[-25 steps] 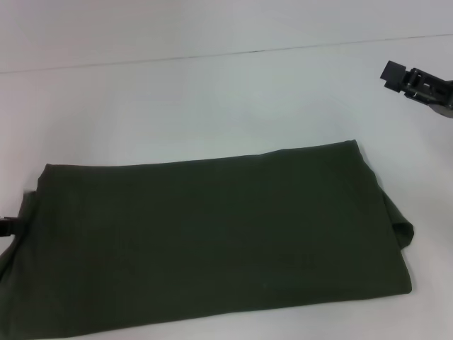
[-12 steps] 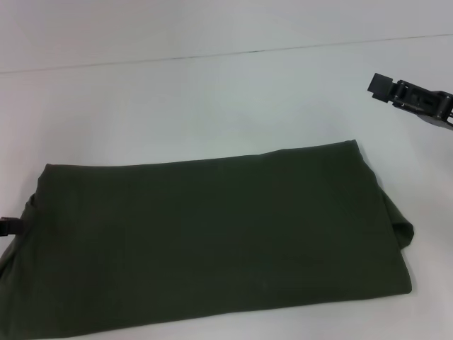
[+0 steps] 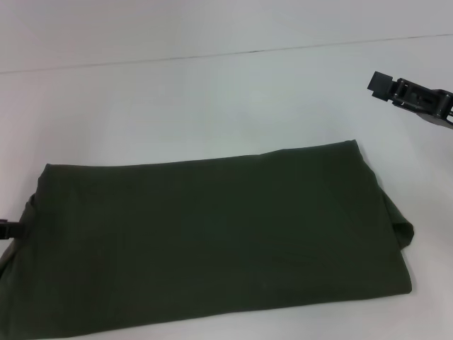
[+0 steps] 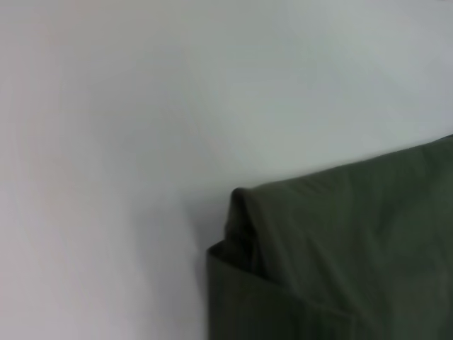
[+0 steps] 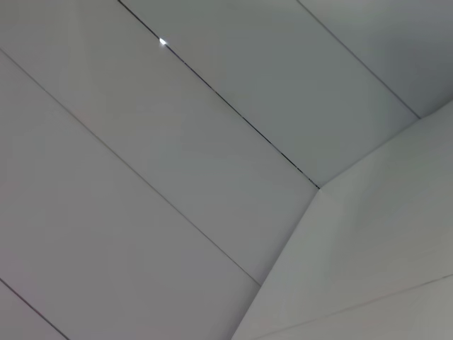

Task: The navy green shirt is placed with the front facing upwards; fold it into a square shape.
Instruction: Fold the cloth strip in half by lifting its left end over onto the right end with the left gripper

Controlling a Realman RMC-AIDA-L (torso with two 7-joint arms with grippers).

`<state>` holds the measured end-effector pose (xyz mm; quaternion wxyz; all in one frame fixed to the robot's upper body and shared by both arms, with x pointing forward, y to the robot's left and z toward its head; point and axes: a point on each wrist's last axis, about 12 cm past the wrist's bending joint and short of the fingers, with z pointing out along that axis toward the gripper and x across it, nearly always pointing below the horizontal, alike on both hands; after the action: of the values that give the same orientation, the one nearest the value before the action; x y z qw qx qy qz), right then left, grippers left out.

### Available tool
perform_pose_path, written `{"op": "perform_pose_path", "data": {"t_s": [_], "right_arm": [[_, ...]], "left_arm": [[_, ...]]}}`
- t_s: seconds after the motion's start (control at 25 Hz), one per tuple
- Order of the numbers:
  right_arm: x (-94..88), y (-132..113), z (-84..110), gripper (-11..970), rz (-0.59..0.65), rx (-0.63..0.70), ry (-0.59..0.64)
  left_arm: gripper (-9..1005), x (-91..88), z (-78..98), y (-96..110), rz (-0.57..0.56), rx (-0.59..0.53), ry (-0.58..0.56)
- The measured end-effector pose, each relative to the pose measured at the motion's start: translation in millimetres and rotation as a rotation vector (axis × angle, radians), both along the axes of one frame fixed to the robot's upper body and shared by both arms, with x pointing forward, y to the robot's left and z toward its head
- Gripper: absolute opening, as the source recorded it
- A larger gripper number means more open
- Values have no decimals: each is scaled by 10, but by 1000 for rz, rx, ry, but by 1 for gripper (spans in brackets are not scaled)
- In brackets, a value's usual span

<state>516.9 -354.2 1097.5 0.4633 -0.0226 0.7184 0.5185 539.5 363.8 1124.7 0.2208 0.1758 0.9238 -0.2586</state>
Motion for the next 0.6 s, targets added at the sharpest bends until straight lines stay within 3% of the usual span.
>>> {"op": "perform_pose_path", "data": {"t_s": [0.28,0.6], "right_arm": [[3,-2,2,885,-4,2,-4],[19,6,10,885,-3,1,-7]], "left_arm": [[344,-7,-47,9,-13,62,37],[724,46,-144,-82,-33,71,40]]}}
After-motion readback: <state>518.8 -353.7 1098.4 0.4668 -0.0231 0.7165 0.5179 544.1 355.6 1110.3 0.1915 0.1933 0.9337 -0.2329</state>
